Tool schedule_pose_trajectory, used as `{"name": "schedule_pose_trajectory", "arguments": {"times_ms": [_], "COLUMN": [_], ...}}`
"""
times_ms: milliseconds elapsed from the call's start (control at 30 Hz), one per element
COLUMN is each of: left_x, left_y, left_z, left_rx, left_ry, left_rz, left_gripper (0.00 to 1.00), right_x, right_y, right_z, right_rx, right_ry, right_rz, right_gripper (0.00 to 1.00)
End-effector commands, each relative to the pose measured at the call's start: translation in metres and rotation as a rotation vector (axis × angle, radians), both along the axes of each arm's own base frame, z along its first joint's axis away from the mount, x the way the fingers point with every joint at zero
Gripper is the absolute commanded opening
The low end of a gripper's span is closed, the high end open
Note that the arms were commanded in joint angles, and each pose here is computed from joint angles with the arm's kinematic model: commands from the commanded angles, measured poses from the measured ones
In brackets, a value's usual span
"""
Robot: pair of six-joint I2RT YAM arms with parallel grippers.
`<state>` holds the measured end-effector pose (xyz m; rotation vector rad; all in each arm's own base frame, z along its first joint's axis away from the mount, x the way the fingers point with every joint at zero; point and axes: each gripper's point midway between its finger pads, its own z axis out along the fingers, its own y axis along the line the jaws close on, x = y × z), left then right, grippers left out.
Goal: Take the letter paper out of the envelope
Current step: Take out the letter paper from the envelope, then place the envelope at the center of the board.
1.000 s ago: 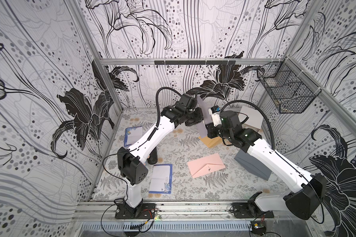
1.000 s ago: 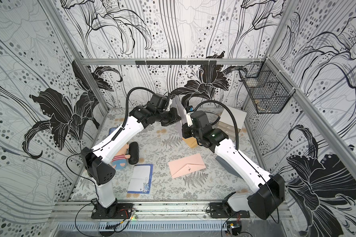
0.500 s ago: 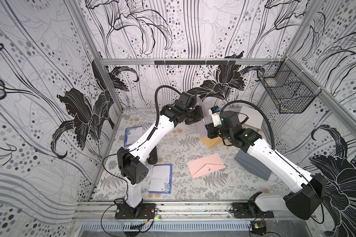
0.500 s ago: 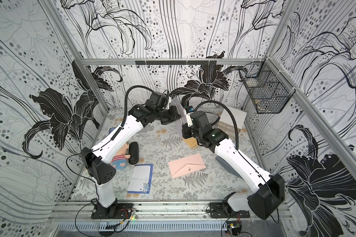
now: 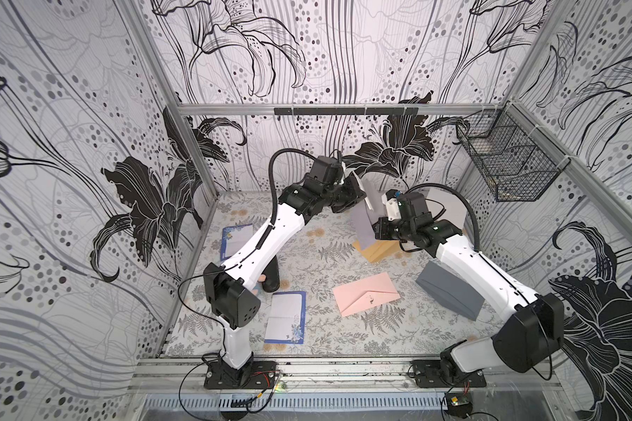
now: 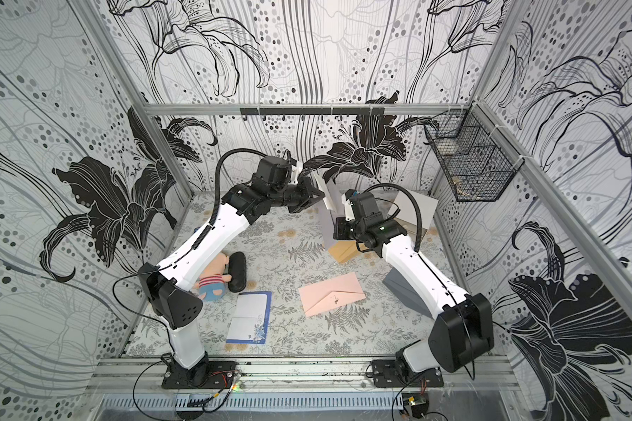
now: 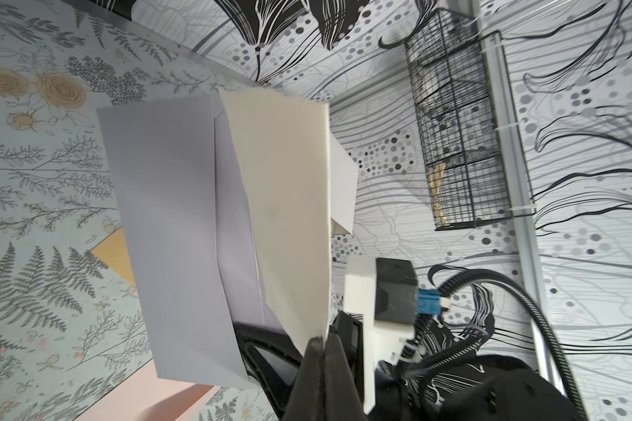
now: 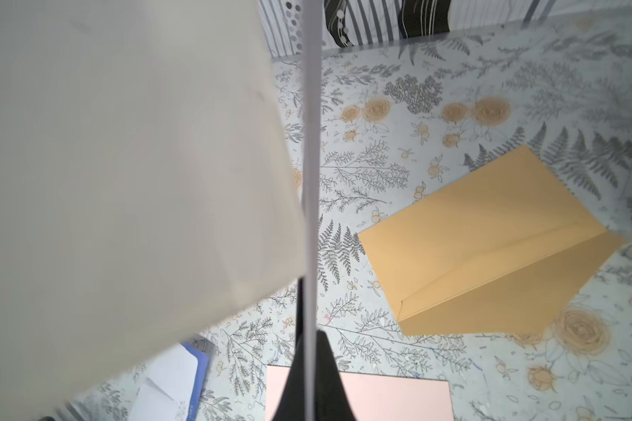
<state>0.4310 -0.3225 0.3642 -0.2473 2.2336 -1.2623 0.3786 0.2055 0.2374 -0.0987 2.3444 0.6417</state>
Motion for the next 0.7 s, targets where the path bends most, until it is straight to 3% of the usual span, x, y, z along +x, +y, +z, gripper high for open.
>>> {"name": "schedule_pose_trajectory", "arguments": {"times_ms": [0,100,267,467,667], "left_x": [0.008,0.015,0.011,-0.010,-0.026], "left_y": [0.022,0.048,0.088,0.104,0.111], "left_z": [0.048,0.036,-0.014,-0.070,-0.096], "left_rx": [-0.158,-0.188,-0.166,-0.128,-0.130], "left_ry": [-0.117,-0.116,-0.062,0.009,0.041], "left_rz": [0.023,0.068,0.138,0.152,0.171], "left_gripper": [0.00,0.00,0.00,0.00,0.00], "right_x": [0.009,0.029,0.078,0.126,0.158], "right_y": [0.010,0.011,0.023,0.028,0.037], "right_z": [0.005,-0.009,-0.050,-0.076,-0.114], "right_rx": [0.153,0.231,0.378,0.396,0.489], "right_ry": [0.070,0.118,0.196,0.194,0.230], "right_rz": [-0.067,-0.191,-0.383,-0.494,-0.589], "right_gripper": [0.00,0.00,0.00,0.00,0.00]}}
